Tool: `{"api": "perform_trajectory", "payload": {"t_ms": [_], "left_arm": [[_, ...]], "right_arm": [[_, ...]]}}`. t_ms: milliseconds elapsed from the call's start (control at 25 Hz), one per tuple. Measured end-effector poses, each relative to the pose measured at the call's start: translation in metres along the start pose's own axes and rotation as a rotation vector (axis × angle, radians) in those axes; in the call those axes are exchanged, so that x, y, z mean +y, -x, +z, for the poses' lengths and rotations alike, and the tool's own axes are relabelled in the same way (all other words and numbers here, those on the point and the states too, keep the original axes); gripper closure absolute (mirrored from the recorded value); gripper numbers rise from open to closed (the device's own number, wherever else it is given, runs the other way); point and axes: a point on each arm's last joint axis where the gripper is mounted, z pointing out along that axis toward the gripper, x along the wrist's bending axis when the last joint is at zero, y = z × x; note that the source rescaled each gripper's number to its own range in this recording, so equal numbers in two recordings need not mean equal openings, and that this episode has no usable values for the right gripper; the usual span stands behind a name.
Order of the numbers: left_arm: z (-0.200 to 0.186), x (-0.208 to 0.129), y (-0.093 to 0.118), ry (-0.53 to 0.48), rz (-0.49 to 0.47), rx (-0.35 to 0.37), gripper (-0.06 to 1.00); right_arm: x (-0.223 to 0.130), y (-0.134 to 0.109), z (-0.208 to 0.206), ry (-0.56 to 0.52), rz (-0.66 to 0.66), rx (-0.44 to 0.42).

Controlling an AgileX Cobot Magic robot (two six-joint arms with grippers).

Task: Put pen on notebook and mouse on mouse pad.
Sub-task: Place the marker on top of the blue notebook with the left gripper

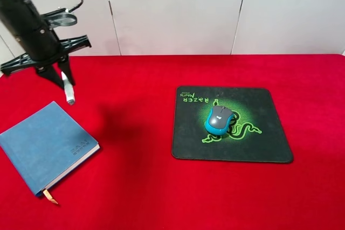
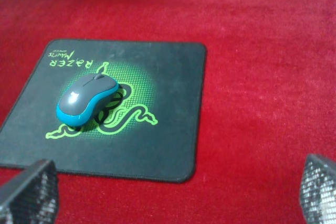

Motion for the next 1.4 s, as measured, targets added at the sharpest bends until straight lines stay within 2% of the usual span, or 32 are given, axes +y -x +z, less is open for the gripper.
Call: {"api": "perform_trajectory", "payload": {"t_ms": [120,480,840,1080,1400], "left_arm": [[-0.002,-0.012,-0.009,0.016,-0.022,-0.003,0.94],[0.031,-0.038,-0.032,-0.063,-0.038,0.063,0.94],[0.056,-0.051,-0.05,-0.038,-0.027,0.106,0.94],[0.064,-0.051,-0.054,-0.001,-0.03,0.112,0.94],[0.079,-0.05,-0.056,-0.041,-0.036,0.144,0.94]], "right_arm": [[0.0,0.0,0.0,0.0,0.0,0.0],[0.0,0.0,0.0,0.0,0.0,0.0],[0.0,0.0,0.0,0.0,0.0,0.0],[0.0,0.0,0.0,0.0,0.0,0.0],[0.0,0.0,0.0,0.0,0.0,0.0]]}}
